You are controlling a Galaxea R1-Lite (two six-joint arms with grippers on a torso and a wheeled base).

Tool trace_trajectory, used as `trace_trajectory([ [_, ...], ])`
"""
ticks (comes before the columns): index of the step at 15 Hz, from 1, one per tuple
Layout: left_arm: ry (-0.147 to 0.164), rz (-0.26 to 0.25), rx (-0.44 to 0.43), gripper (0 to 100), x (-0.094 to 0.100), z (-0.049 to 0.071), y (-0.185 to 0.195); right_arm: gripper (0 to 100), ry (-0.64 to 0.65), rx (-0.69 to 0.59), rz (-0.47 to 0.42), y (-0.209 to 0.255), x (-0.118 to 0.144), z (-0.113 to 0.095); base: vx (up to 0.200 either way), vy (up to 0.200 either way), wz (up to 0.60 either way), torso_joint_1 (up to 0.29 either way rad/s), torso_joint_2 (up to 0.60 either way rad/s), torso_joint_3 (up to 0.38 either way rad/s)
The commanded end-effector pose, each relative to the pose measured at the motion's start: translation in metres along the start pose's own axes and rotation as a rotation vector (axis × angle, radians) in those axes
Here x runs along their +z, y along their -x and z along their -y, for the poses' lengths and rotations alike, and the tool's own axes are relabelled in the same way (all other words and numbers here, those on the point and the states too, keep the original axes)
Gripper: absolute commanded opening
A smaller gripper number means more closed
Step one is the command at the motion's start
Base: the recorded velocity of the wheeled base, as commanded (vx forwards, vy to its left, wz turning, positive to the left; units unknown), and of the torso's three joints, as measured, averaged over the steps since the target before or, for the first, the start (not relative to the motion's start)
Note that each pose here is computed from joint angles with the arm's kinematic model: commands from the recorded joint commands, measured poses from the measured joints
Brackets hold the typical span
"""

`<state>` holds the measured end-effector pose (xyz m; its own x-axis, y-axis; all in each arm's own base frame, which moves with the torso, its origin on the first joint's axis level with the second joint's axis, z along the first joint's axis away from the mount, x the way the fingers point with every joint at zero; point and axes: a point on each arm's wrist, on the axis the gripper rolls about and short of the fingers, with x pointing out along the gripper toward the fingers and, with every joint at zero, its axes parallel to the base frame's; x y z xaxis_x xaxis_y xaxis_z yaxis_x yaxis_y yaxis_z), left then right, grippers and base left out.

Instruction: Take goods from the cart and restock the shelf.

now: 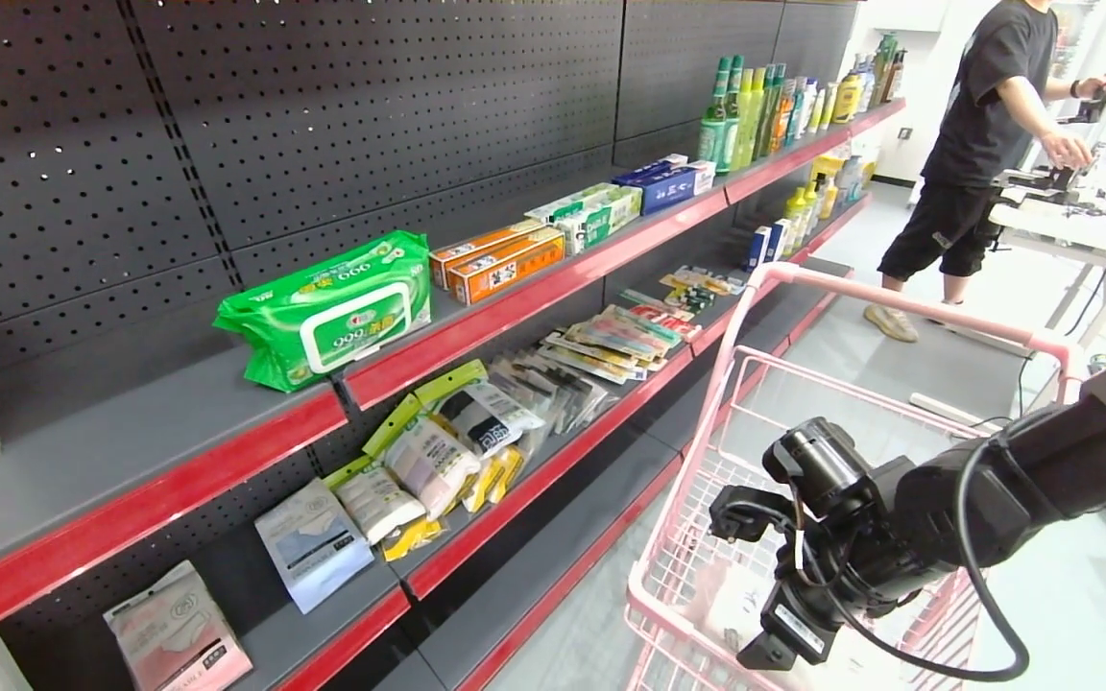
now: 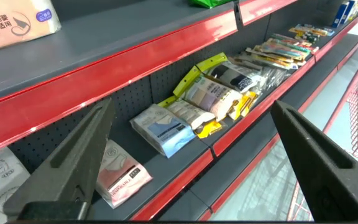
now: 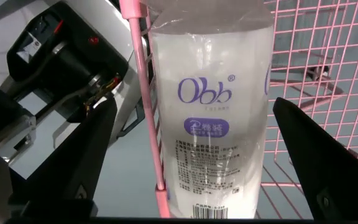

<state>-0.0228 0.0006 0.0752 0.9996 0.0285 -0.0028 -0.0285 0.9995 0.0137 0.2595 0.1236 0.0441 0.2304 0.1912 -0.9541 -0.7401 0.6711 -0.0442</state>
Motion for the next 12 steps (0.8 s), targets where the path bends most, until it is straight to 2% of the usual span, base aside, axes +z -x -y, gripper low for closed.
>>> trace_trajectory([
  [1,0.000,0.000,0.001,100,0.000,0.000,0.000,100,-0.002,0.014,-0.031,-0.011,-0.001,0.000,0.000,0.000,0.00,0.000,0.00,0.000],
  [3,0.000,0.000,0.001,100,0.000,0.000,0.000,100,-0.013,0.019,-0.050,-0.019,-0.002,0.004,0.000,0.000,0.00,0.000,0.00,0.000],
  [8,0.000,0.000,0.001,100,0.000,0.000,0.000,100,-0.035,-0.001,-0.014,-0.023,0.005,0.016,0.000,0.000,0.00,0.000,0.00,0.000],
  [12,0.000,0.000,0.001,100,0.000,0.000,0.000,100,-0.055,-0.004,-0.031,-0.030,0.001,0.027,0.000,0.000,0.00,0.000,0.00,0.000],
])
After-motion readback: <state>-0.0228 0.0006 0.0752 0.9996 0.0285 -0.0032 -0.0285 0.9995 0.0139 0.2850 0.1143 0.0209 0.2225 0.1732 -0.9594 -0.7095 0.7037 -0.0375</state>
